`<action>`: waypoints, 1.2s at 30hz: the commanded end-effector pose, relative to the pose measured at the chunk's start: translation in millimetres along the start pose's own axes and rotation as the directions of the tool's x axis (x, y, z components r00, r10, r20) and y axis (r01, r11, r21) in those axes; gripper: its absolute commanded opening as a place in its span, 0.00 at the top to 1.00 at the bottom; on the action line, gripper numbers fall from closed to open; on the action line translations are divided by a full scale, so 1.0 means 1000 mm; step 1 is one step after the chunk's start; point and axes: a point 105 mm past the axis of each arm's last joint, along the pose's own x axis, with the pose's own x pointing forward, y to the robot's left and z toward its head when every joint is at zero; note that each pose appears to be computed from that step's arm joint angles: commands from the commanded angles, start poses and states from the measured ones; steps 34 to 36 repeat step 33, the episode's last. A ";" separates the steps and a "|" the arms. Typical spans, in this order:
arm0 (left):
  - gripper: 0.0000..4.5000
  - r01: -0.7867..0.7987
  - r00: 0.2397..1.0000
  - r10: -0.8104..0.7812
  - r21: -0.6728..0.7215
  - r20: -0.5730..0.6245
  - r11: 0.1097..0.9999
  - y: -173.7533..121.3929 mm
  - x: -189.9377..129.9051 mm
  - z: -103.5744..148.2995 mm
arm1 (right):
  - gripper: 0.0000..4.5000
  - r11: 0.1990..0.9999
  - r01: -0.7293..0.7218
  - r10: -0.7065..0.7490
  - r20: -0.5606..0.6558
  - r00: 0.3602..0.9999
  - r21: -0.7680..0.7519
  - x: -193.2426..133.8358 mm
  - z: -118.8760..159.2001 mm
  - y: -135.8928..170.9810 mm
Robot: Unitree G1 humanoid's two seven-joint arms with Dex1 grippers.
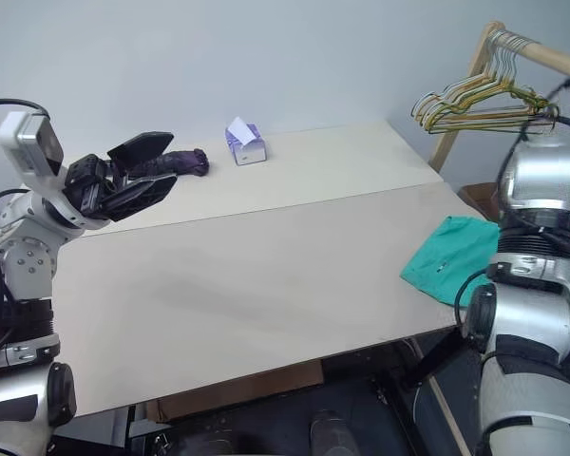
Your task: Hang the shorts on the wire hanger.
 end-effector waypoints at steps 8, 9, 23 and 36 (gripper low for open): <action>0.00 -0.211 0.975 0.214 0.049 -0.052 0.976 0.009 -0.036 -0.002 | 0.01 0.839 -0.453 0.543 0.458 0.704 -0.300 -0.106 0.053 0.102; 0.00 -0.231 0.970 0.234 0.046 -0.062 0.972 0.008 -0.041 -0.004 | 0.01 0.791 -0.525 0.612 0.429 0.664 -0.316 -0.118 0.045 0.113; 0.00 -0.455 0.858 0.456 0.061 -0.238 0.888 -0.017 -0.094 -0.036 | 0.01 -0.170 -0.818 0.964 0.080 -0.254 -0.549 -0.267 -0.067 0.125; 0.00 -0.502 0.792 0.512 0.122 -0.333 0.856 -0.020 -0.101 -0.054 | 0.01 -0.288 -0.714 0.928 -0.003 -0.372 -0.638 -0.288 -0.084 0.117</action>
